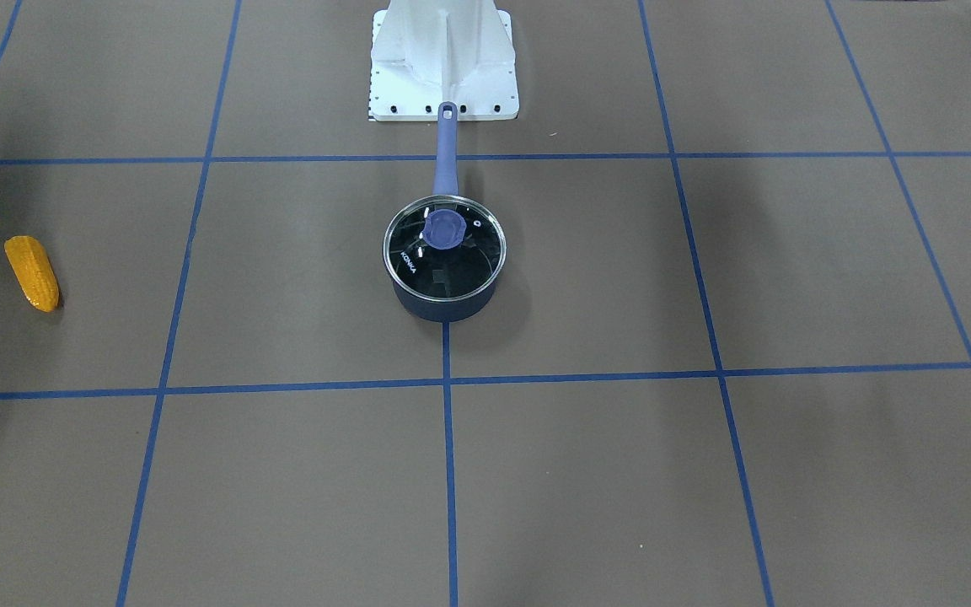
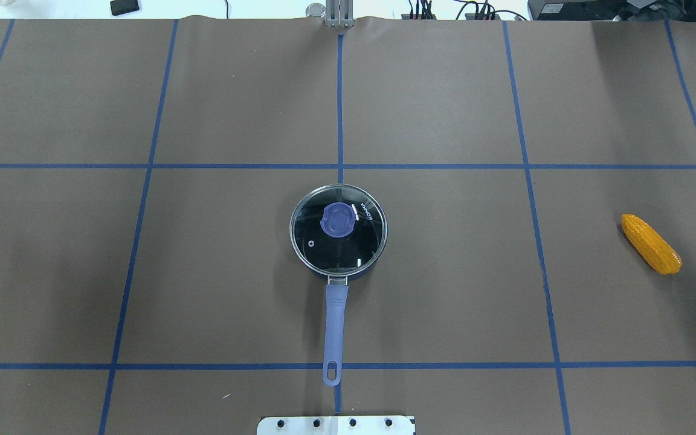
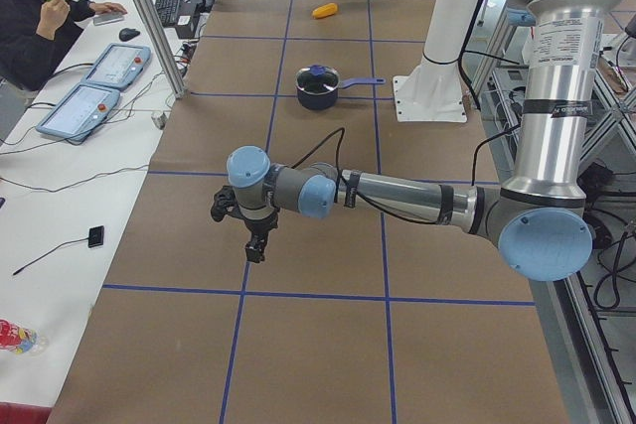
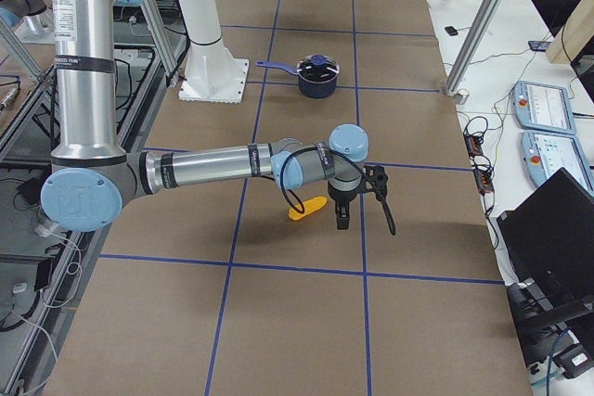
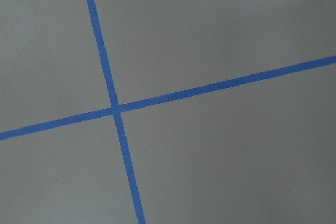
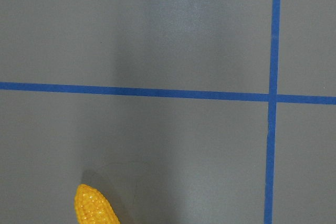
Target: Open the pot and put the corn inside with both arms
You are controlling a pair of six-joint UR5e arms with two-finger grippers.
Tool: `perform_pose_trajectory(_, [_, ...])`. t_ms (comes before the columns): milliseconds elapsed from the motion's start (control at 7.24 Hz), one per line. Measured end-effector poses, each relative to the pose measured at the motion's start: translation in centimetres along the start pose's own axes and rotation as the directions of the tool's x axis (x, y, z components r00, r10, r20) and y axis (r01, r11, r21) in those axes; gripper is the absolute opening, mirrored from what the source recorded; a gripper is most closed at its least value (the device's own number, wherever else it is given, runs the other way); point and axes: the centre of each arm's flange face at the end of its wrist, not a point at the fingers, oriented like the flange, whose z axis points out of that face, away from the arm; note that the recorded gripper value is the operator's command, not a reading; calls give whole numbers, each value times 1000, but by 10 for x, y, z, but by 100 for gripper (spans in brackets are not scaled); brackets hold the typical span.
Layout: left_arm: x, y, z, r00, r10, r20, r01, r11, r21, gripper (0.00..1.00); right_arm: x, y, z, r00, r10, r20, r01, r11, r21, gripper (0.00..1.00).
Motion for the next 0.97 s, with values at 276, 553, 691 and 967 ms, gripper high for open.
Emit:
perform_pose_trajectory(276, [4,-4,-4,1000,5,-1,-5,1000,5,99,-2,-2,-2,1000,-13,-2,13,1000,7,100])
perform_pose_trajectory(553, [25,-26,-18,997,-67,-38,68,997,26,99,-10,-6,-8,1000,-24,7,24,999,22,100])
perform_pose_trajectory(691, [51,-46,-31,990,-123,-65,125,992,34,99,-18,-7,-16,999,-38,14,37,999,35,100])
perform_pose_trajectory(967, [144,-109,-65,978,-187,-91,188,982,6,99,-25,-7,-21,998,-52,20,51,998,44,100])
